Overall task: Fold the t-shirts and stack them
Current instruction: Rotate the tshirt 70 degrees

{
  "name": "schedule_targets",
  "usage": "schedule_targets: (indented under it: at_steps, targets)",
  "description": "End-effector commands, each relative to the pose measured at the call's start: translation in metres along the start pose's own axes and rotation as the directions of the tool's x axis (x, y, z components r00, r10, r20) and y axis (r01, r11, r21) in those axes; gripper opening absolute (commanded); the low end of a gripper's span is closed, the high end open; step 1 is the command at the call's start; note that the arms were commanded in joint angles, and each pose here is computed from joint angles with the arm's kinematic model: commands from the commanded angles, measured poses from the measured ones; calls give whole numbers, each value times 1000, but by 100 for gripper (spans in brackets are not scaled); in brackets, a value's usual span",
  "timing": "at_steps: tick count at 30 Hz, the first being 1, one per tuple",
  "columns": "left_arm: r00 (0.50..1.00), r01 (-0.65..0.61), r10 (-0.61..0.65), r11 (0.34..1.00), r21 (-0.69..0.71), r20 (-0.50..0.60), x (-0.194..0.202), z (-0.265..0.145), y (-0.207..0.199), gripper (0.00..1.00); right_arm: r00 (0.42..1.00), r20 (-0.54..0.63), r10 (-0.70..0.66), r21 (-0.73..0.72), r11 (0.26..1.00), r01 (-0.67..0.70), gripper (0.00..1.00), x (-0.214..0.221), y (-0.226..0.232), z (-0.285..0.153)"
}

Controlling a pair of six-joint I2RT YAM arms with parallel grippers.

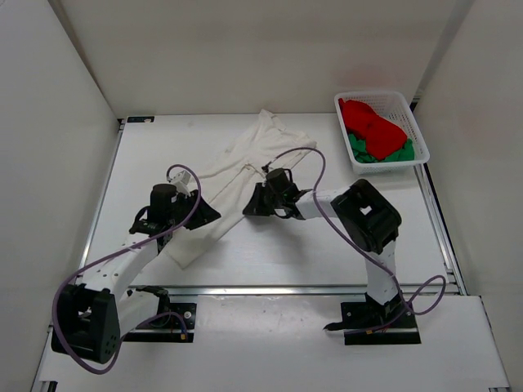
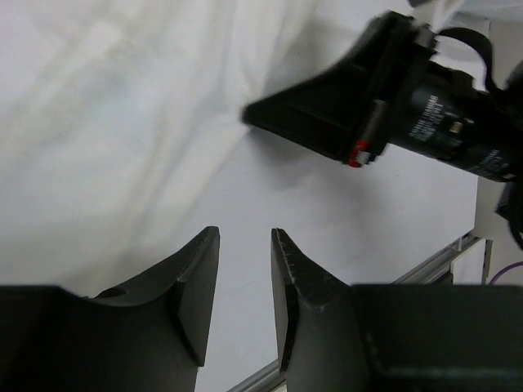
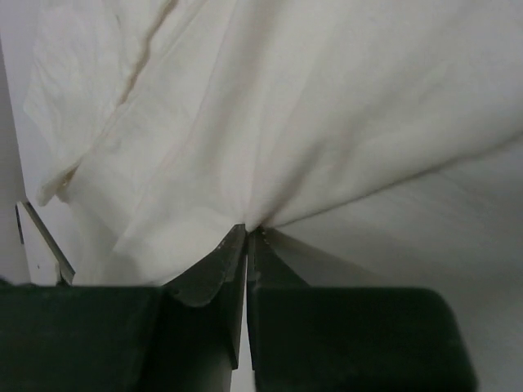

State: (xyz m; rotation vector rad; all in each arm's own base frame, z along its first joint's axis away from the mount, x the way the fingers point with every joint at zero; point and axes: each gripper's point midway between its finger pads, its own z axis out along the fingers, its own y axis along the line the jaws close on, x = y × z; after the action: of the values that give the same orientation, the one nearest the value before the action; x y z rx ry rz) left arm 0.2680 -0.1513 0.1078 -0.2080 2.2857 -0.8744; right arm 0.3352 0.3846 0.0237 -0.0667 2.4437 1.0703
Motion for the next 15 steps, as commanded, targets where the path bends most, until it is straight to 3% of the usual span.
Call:
schedule_targets:
  at_steps: [1,4,6,8,10,15]
  targets:
    - [1000,-21,21,1000,17,2,-2,5,-9,42,1000,20,23,32,999,-23,0,-16,-38,-52]
    - [998,-39,40,999,21,-46,16,15,-15,43,998,-43,55,29,998,-54,1,-40,-84,-97]
    - [995,-51,53,998,22,-80,26,22,-20,45,989,-109,105,38,994,-101,11,-38,-102,-118]
    - [991,-75,76,997,8,-111,37,24,-17,46,991,-58,121,38,992,-119,25,-39,-108,-137]
    - [987,-95,90,995,-37,-132,45,22,-8,48,990,18,138,46,989,-139,32,-41,-109,-156]
    - [980,-142,118,980,-142,-161,67,13,24,55,993,50,106,98,989,-110,34,-9,-102,-190]
